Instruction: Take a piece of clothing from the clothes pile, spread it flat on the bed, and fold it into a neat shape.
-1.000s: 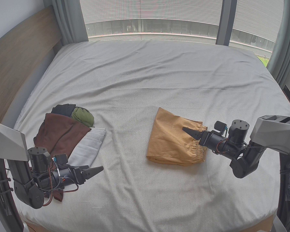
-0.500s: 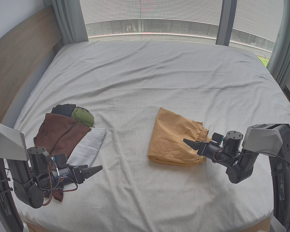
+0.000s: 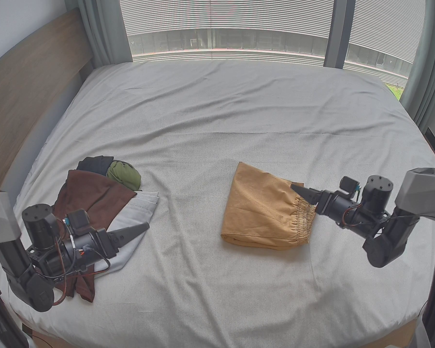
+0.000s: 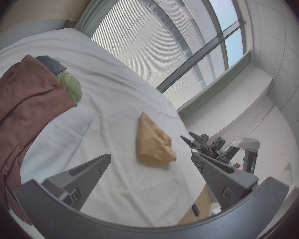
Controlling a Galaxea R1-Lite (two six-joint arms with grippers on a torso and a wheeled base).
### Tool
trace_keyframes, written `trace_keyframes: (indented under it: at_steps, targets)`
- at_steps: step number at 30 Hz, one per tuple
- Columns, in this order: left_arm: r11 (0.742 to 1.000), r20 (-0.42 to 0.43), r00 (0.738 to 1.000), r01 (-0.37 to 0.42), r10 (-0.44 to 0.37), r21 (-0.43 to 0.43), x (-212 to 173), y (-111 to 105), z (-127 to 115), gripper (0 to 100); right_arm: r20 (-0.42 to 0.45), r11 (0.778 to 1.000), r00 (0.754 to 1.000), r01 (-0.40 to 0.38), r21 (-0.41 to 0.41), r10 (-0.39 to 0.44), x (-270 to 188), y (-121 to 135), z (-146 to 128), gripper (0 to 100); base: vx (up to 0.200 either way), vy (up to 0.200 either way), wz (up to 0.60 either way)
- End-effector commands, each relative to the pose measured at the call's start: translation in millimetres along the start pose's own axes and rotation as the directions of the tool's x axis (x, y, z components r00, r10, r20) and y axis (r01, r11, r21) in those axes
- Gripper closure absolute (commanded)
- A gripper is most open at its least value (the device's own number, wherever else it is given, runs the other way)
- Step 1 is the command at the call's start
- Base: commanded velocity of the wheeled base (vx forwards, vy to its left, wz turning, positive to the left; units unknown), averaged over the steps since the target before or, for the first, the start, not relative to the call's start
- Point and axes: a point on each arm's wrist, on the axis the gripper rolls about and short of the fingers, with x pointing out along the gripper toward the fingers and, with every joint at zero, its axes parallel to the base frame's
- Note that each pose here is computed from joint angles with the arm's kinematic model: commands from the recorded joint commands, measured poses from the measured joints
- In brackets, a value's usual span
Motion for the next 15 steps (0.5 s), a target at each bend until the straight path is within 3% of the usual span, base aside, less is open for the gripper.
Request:
trace_keyframes:
  at_steps: [1,5,10,15]
  targets:
    - [0.933,0.272,0.893,0.351,-0.358,0.075,-81.0,-116.5,46.2,0,0.226,0.978,0.963,-0.104,-0.179,0.144,-128.7,115.8,92.2,0,0.0,0.0,0.0]
    - [0.912,0.277,0.869,0.381,-0.41,0.153,-112.9,-132.5,33.0,0,0.234,0.963,0.965,-0.054,-0.265,0.119,-188.2,137.5,87.3,0,0.0,0.0,0.0]
    - [0.909,0.207,0.889,0.374,-0.408,0.182,-141.1,-132.0,2.8,0,0.253,0.955,0.96,-0.042,-0.293,0.12,-255.2,160.3,65.5,0,0.0,0.0,0.0]
    - [0.897,0.176,0.885,0.4,-0.432,0.19,-164.3,-139.0,-9.9,0,0.26,0.951,0.959,-0.026,-0.308,0.11,-307.9,171.5,34.1,0,0.0,0.0,0.0]
